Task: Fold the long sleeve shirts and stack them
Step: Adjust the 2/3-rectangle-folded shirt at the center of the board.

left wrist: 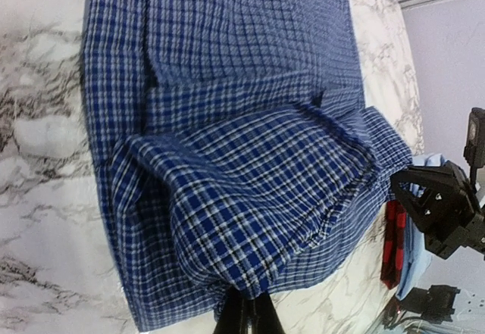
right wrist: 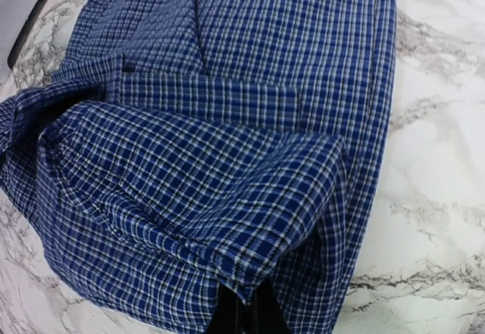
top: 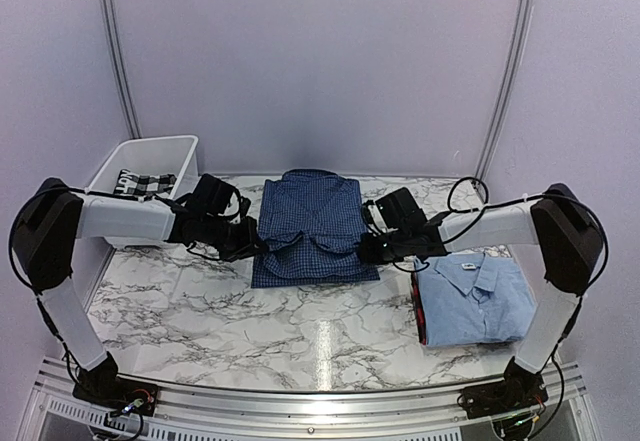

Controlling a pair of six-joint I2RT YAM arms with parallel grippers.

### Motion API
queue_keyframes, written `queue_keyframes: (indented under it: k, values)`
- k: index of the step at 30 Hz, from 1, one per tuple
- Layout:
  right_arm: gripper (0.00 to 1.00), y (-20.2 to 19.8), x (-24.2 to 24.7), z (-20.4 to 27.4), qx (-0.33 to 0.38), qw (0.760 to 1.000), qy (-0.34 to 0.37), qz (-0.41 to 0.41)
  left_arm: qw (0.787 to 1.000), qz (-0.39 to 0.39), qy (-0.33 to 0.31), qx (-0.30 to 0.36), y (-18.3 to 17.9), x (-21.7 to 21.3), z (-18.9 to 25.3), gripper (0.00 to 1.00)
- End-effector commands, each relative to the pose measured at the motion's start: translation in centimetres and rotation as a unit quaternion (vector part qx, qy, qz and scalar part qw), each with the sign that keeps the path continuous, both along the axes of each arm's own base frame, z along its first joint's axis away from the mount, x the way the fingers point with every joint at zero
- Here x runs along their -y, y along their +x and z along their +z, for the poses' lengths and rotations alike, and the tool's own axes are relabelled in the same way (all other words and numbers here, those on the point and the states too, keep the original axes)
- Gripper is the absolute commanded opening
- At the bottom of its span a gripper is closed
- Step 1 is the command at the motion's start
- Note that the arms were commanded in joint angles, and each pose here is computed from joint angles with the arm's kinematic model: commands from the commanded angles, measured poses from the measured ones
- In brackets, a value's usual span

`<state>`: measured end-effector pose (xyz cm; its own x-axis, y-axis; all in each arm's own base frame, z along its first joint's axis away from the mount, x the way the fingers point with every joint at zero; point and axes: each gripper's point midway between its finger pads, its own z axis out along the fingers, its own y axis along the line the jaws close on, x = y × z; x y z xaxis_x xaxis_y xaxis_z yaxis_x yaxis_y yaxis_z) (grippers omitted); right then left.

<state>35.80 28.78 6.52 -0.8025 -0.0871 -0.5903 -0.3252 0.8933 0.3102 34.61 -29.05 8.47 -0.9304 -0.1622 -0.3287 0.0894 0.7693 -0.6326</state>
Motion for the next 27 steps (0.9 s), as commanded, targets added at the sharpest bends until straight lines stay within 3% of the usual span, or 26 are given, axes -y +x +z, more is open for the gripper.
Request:
queue_keyframes:
  k: [1,6,12,16,23,27]
  values:
    - [0.00,2.7,0.0,2.1,0.024,1.000,0.002,-0.014,1.000,0.001,-0.009,0.017,2.3,0.9,1.3,0.00]
    - [0.00,6.4,0.1,3.7,0.041,0.999,0.017,-0.026,0.999,0.040,-0.012,0.014,6.2,0.4,1.4,0.00]
    - [0.19,11.2,-0.5,4.5,0.047,0.998,0.028,-0.020,0.998,0.064,-0.020,0.007,10.4,0.6,0.9,0.02]
    - [0.37,12.8,-0.6,5.4,0.050,0.998,0.024,-0.017,0.996,0.081,-0.019,0.006,11.9,-0.4,0.9,0.25]
    - [0.53,12.6,0.8,7.6,0.072,0.997,0.003,-0.031,0.994,0.102,-0.013,0.026,12.4,-3.4,2.6,0.59]
    - [0.58,11.7,2.0,8.5,0.080,0.996,-0.009,-0.044,0.993,0.106,0.000,0.042,11.7,-4.5,3.7,0.66]
